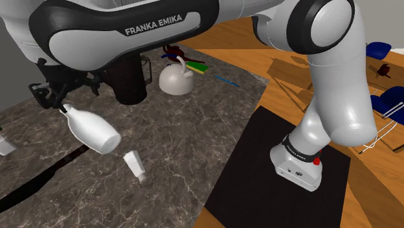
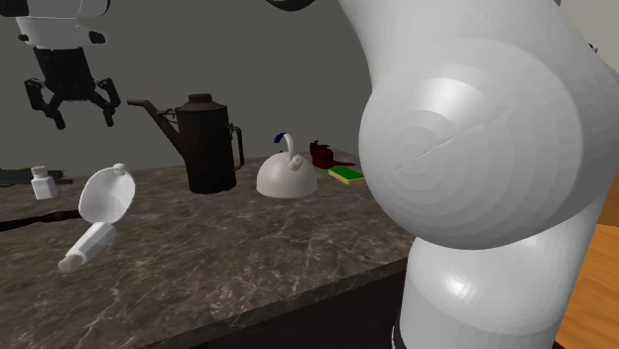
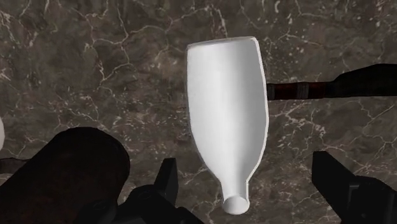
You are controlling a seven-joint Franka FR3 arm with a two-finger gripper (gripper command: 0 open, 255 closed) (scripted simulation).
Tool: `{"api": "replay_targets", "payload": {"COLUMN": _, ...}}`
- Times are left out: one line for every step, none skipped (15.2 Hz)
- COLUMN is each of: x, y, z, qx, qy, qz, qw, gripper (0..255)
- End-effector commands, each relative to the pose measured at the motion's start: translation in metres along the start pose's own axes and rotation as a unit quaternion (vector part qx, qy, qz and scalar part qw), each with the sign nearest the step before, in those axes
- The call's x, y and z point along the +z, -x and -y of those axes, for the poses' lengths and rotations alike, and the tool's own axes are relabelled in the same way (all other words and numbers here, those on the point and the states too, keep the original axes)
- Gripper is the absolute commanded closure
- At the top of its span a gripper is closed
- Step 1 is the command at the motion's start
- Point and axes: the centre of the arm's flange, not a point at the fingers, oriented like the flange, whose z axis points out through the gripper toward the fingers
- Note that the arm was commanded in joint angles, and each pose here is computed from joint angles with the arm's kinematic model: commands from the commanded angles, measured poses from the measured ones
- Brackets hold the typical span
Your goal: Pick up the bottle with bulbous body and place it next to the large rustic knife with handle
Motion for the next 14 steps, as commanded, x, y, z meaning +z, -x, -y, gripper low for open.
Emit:
{"api": "replay_targets", "payload": {"x": 0.0, "y": 0.0, "z": 0.0, "qx": 0.0, "qy": 0.0, "qz": 0.0, "qw": 1.0, "gripper": 0}}
{"api": "replay_targets", "payload": {"x": 0.001, "y": 0.001, "z": -0.001, "qx": 0.0, "qy": 0.0, "qz": 0.0, "qw": 1.0, "gripper": 0}}
{"api": "replay_targets", "payload": {"x": -0.013, "y": 0.001, "z": -0.001, "qx": 0.0, "qy": 0.0, "qz": 0.0, "qw": 1.0, "gripper": 0}}
{"api": "replay_targets", "payload": {"x": -0.026, "y": 0.001, "z": -0.001, "qx": 0.0, "qy": 0.0, "qz": 0.0, "qw": 1.0, "gripper": 0}}
{"api": "replay_targets", "payload": {"x": -0.039, "y": 0.001, "z": -0.001, "qx": 0.0, "qy": 0.0, "qz": 0.0, "qw": 1.0, "gripper": 0}}
{"api": "replay_targets", "payload": {"x": -0.049, "y": 0.001, "z": -0.001, "qx": 0.0, "qy": 0.0, "qz": 0.0, "qw": 1.0, "gripper": 0}}
{"api": "replay_targets", "payload": {"x": -0.049, "y": 0.001, "z": -0.001, "qx": 0.0, "qy": 0.0, "qz": 0.0, "qw": 1.0, "gripper": 0}}
{"api": "replay_targets", "payload": {"x": -0.049, "y": 0.001, "z": -0.001, "qx": 0.0, "qy": 0.0, "qz": 0.0, "qw": 1.0, "gripper": 0}}
{"api": "replay_targets", "payload": {"x": -0.049, "y": 0.001, "z": -0.001, "qx": 0.0, "qy": 0.0, "qz": 0.0, "qw": 1.0, "gripper": 0}}
{"api": "replay_targets", "payload": {"x": -0.049, "y": 0.001, "z": -0.001, "qx": 0.0, "qy": 0.0, "qz": 0.0, "qw": 1.0, "gripper": 0}}
{"api": "replay_targets", "payload": {"x": -0.049, "y": 0.001, "z": -0.001, "qx": 0.0, "qy": 0.0, "qz": 0.0, "qw": 1.0, "gripper": 0}}
{"api": "replay_targets", "payload": {"x": -0.049, "y": 0.001, "z": -0.001, "qx": 0.0, "qy": 0.0, "qz": 0.0, "qw": 1.0, "gripper": 0}}
{"api": "replay_targets", "payload": {"x": -0.049, "y": 0.001, "z": -0.001, "qx": 0.0, "qy": 0.0, "qz": 0.0, "qw": 1.0, "gripper": 0}}
{"api": "replay_targets", "payload": {"x": -0.049, "y": 0.001, "z": -0.001, "qx": 0.0, "qy": 0.0, "qz": 0.0, "qw": 1.0, "gripper": 0}}
